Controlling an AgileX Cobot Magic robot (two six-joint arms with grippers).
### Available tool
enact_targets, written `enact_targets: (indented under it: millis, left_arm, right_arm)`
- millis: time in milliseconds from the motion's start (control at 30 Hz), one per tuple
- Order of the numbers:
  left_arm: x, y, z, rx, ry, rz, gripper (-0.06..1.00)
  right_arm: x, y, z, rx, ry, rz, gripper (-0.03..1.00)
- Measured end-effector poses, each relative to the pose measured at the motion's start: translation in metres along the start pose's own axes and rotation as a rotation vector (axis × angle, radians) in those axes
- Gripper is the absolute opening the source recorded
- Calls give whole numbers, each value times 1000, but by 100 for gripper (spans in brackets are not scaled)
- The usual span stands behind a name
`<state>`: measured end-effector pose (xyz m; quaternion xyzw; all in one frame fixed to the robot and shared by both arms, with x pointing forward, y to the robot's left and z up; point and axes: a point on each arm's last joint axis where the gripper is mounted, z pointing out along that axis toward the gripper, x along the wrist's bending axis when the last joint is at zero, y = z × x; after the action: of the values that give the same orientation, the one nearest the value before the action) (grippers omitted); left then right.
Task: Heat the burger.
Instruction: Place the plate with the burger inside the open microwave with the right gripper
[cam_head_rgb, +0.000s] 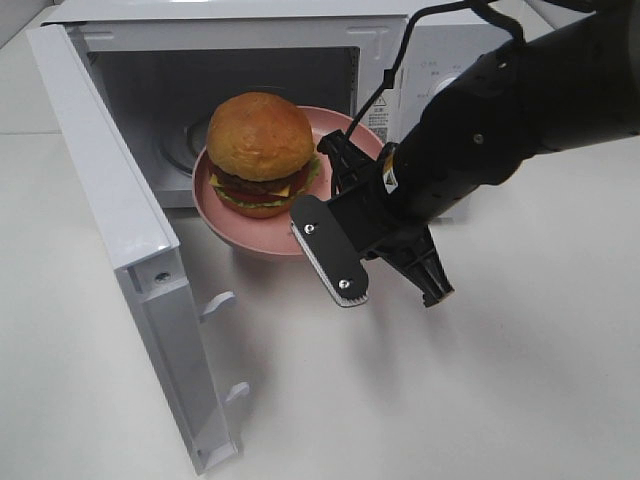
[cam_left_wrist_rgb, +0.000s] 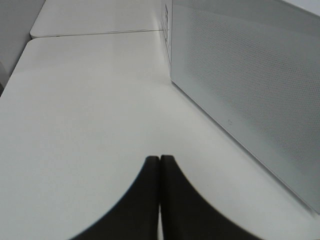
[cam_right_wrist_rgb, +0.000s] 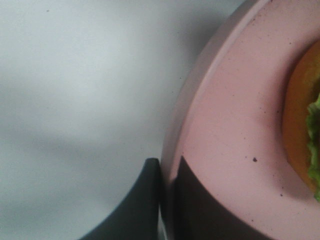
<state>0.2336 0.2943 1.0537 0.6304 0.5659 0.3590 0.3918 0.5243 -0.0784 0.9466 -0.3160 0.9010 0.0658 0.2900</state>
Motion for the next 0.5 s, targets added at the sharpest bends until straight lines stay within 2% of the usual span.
enact_targets:
  millis: [167,333,433,500]
  left_arm:
    - [0,0,0,0,0,0,0]
    - [0,0,0,0,0,0,0]
    - [0,0,0,0,0,0,0]
    - [0,0,0,0,0,0,0]
  right_arm:
    - [-13,0,11,-1,24,2,3]
    - [-36,1,28,1,46,24,3]
    - [-39,1,30,2,47,27,3]
    - [-54,1,39,7,48,55,3]
